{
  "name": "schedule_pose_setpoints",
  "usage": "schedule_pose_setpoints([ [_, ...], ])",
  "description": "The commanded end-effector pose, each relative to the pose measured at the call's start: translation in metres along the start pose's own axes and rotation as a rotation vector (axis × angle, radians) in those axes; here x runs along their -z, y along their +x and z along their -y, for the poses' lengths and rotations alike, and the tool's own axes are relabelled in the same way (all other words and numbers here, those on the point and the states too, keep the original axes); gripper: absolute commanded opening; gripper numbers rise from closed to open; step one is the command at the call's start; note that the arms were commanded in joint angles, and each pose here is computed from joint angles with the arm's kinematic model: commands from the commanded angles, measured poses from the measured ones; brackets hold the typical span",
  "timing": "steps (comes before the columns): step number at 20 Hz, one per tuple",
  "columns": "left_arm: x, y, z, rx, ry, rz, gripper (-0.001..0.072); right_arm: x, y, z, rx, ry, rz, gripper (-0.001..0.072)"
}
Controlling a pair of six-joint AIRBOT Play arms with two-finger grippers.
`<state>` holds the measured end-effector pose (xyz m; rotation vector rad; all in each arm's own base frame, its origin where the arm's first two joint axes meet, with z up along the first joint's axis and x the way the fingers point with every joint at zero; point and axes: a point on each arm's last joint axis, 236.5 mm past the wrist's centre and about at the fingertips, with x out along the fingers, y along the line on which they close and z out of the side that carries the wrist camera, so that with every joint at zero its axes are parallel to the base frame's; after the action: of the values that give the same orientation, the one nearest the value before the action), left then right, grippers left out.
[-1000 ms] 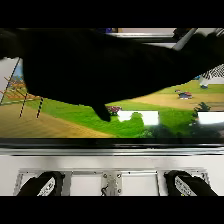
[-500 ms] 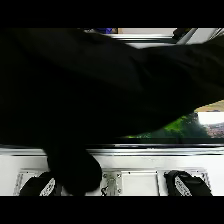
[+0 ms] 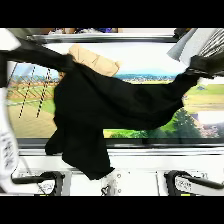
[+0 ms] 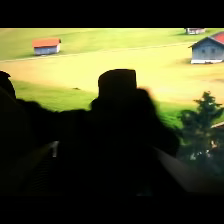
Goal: Fold the clothes and pants, and hang the long-sleeved shirts on hangers.
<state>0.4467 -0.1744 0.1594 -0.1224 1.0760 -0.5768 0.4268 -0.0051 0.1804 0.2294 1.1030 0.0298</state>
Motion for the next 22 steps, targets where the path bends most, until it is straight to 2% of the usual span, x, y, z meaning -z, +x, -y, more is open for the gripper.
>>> schedule_pose_setpoints([
  [1, 0.031, 0.110, -0.042, -0.027, -0.108, -0.201, 0.0017, -0.024, 0.083, 0.033, -0.007, 0.081, -0.034, 0.0642],
  [4, 0.045, 0.132, -0.072, -0.044, -0.212, -0.255, 0.0017, -0.018, 0.073, 0.075, 0.029, 0.067, -0.045, 0.0643],
  [6, 0.047, 0.130, -0.081, -0.049, -0.230, -0.260, 0.0017, 0.002, 0.066, 0.105, 0.036, 0.129, -0.078, 0.0643],
  [10, 0.046, 0.129, -0.084, -0.051, -0.234, -0.254, 0.0017, 0.092, 0.097, 0.145, 0.039, 0.313, -0.213, 0.0642],
  [13, 0.046, 0.132, -0.077, -0.047, -0.220, -0.255, 0.0017, 0.158, 0.149, 0.126, -0.048, 0.434, -0.280, 0.0643],
  [16, 0.043, 0.134, -0.075, -0.047, -0.215, -0.243, 0.0017, 0.191, 0.192, 0.091, -0.162, 0.518, -0.285, 0.0643],
  [21, 0.041, 0.134, -0.076, -0.048, -0.215, -0.236, 0.0017, 0.198, 0.221, 0.051, -0.209, 0.453, -0.284, 0.0642],
  [22, 0.041, 0.135, -0.076, -0.048, -0.215, -0.235, 0.0017, 0.198, 0.223, 0.046, -0.210, 0.434, -0.283, 0.0621],
])
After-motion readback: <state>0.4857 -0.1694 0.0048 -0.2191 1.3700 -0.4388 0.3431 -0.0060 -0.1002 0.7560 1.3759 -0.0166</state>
